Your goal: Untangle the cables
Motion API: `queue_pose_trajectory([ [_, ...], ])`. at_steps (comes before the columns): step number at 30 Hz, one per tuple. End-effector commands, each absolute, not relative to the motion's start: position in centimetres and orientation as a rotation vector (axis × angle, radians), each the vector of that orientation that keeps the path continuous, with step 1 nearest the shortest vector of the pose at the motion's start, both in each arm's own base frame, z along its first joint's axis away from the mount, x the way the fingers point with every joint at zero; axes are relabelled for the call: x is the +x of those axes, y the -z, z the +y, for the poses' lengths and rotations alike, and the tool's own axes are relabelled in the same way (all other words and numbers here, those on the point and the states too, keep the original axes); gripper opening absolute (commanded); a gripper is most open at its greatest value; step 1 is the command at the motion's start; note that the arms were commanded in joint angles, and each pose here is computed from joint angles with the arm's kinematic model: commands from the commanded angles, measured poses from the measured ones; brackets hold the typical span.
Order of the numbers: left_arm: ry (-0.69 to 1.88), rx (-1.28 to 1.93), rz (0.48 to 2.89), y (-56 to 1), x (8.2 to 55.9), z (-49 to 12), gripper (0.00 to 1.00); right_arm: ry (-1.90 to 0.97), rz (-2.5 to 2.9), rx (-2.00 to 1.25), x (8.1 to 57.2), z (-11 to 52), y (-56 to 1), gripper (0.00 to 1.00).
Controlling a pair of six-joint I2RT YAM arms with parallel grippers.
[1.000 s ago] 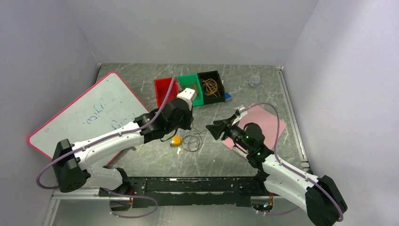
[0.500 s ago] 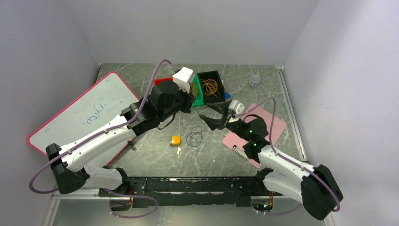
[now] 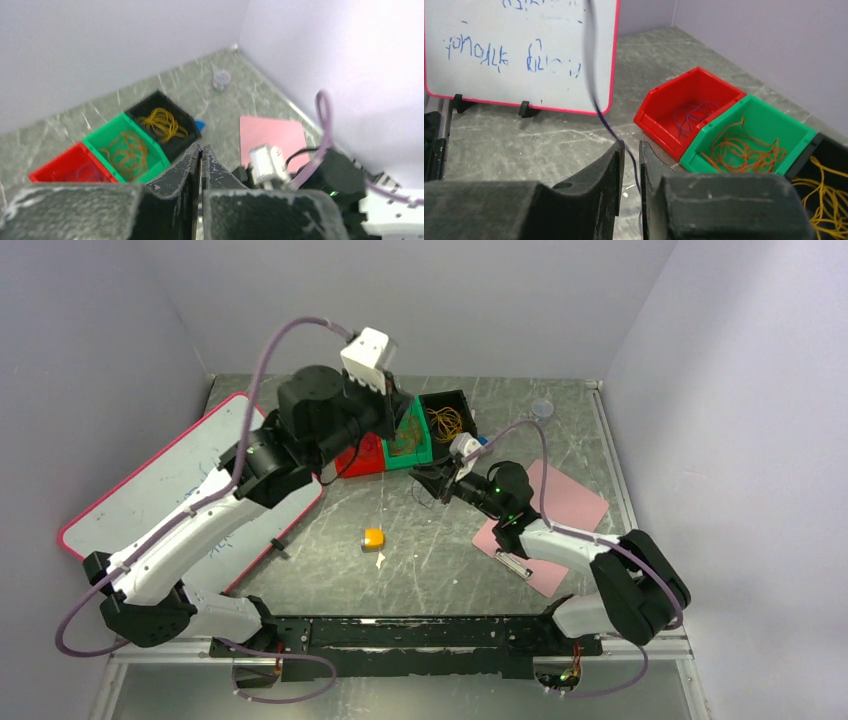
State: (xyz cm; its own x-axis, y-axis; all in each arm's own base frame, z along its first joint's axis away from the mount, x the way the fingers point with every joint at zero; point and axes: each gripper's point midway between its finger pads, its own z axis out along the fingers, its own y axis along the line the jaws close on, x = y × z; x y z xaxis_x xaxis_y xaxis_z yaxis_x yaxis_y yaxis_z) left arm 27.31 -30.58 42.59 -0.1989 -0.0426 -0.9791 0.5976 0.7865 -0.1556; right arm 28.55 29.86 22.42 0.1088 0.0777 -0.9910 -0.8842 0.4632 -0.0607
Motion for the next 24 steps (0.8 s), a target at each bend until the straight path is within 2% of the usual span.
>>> queue_pose_trajectory([
  [1, 0.608, 0.426, 1.562, -48.8, 27.7, -29.4, 0.07, -0.867, 1.270, -0.760, 29.1, 30.1, -22.2, 0.20],
  [13, 0.594, 0.352, 1.309, -60.2, 27.6, -26.8, 0.07, -0.924, 1.412, -0.699, 29.9, 30.6, -16.7, 0.14],
  [24, 0.516, 0.277, 1.082, -67.3, 26.9, -23.8, 0.07, -1.003, 1.526, -0.609, 28.6, 29.9, -12.3, 0.15],
])
